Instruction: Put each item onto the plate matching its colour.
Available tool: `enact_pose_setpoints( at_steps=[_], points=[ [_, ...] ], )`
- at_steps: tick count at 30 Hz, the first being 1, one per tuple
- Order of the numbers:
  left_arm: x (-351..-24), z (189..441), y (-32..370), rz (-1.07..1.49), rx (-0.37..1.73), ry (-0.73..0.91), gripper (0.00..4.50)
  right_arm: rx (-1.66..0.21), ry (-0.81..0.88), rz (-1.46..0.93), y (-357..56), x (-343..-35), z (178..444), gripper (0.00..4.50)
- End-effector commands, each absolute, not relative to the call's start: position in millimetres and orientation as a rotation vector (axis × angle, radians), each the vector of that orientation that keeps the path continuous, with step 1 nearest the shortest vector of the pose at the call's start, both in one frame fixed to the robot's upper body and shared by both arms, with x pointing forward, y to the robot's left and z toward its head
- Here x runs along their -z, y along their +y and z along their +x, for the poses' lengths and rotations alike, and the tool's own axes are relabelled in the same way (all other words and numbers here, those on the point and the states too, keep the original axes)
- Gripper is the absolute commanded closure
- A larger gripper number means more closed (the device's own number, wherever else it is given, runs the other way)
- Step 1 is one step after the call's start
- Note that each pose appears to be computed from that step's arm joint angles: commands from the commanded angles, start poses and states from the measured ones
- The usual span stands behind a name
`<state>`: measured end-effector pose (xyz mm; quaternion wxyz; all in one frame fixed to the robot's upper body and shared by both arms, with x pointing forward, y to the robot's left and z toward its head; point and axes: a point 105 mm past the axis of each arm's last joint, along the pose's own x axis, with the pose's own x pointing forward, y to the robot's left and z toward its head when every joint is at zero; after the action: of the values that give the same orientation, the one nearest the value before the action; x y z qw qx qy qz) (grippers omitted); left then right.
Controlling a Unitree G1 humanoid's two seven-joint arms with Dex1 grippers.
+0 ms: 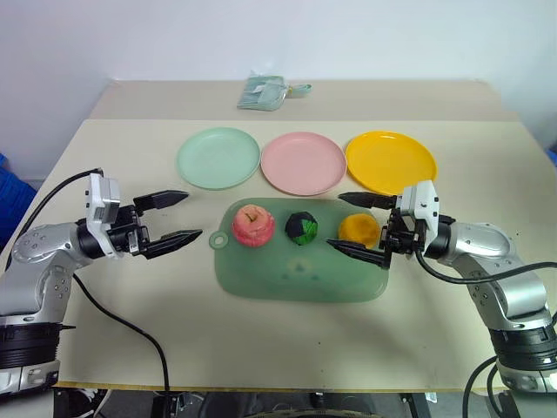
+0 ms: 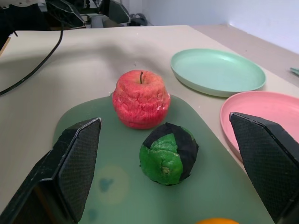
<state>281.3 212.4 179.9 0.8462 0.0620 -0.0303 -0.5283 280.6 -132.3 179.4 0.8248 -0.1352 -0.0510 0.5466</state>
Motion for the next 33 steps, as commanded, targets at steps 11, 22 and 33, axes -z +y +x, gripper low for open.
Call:
enact_pose_setpoints(
  at_steps=[11,22,33],
  points=[
    [-200,285,207,0.128,1.13,-0.139,0.0,-1.153,-0.173,-0.315,-139,-197,279,0.03],
    [-182,309,164,0.143,1.262,-0.166,0.0,-1.17,-0.192,-0.352,-133,-214,278,0.03],
    [-152,329,126,0.225,1.334,-0.159,0.0,-1.178,-0.156,-0.359,-122,-216,276,0.03]
  ],
)
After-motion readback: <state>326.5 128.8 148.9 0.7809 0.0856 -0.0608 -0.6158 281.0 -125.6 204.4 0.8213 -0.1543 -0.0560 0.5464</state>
